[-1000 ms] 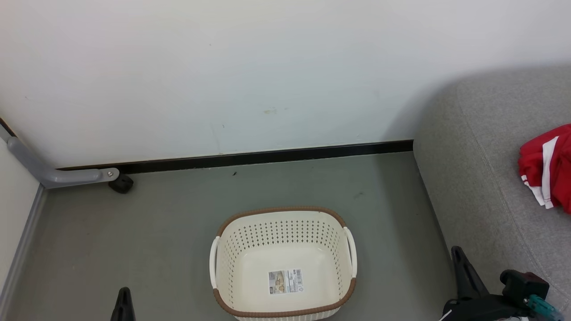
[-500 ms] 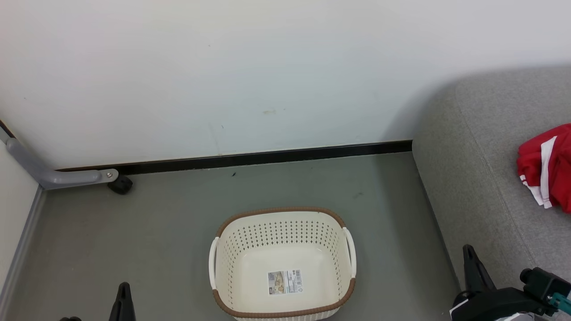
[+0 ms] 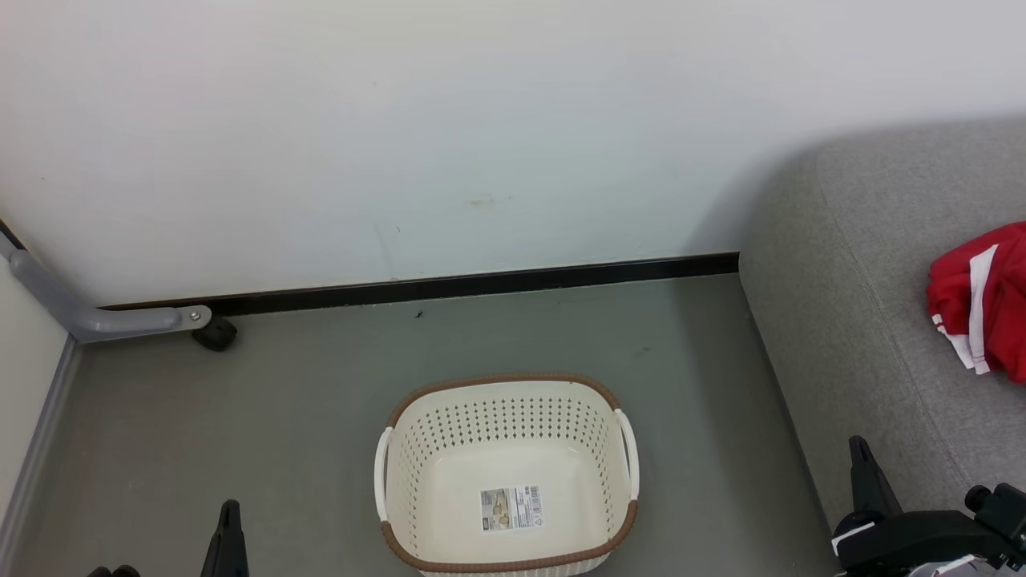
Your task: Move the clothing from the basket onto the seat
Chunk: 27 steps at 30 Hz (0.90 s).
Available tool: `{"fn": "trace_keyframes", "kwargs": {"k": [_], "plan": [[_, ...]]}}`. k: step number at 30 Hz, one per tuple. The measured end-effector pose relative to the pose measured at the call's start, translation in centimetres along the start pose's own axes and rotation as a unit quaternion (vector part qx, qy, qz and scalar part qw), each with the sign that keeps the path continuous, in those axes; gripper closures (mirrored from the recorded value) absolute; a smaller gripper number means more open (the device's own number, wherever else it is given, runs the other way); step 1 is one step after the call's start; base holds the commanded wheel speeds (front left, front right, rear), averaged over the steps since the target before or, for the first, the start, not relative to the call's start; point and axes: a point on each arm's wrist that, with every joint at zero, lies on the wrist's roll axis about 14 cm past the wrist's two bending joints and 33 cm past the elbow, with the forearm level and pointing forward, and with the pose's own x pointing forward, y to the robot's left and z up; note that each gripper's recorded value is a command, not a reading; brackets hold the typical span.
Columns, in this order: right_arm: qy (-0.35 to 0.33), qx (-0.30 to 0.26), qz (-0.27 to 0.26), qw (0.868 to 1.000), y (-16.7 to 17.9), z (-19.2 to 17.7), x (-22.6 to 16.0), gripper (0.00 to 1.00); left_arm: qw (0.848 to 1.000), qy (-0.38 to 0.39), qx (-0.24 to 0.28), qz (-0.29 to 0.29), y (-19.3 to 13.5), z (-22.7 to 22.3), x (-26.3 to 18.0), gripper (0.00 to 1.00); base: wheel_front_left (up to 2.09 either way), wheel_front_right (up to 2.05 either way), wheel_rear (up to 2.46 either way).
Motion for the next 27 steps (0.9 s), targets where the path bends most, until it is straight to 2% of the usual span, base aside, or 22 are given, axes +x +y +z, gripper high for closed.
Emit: {"fn": "trace_keyframes", "kwargs": {"k": [10, 27], "plan": [[-0.002, 0.069, -0.001, 0.998, -0.2, 0.6, 0.0, 1.0, 0.998, 0.006, -0.058, -0.011, -0.7, 0.1, 0.5, 1.0, 0.0, 0.0, 0.0], [-0.011, 0.205, 0.009, 0.979, -0.2, 2.1, 0.3, 1.0, 0.982, 0.018, -0.181, -0.038, -2.3, 0.4, 1.3, 1.0, 0.0, 0.0, 0.0]]}}
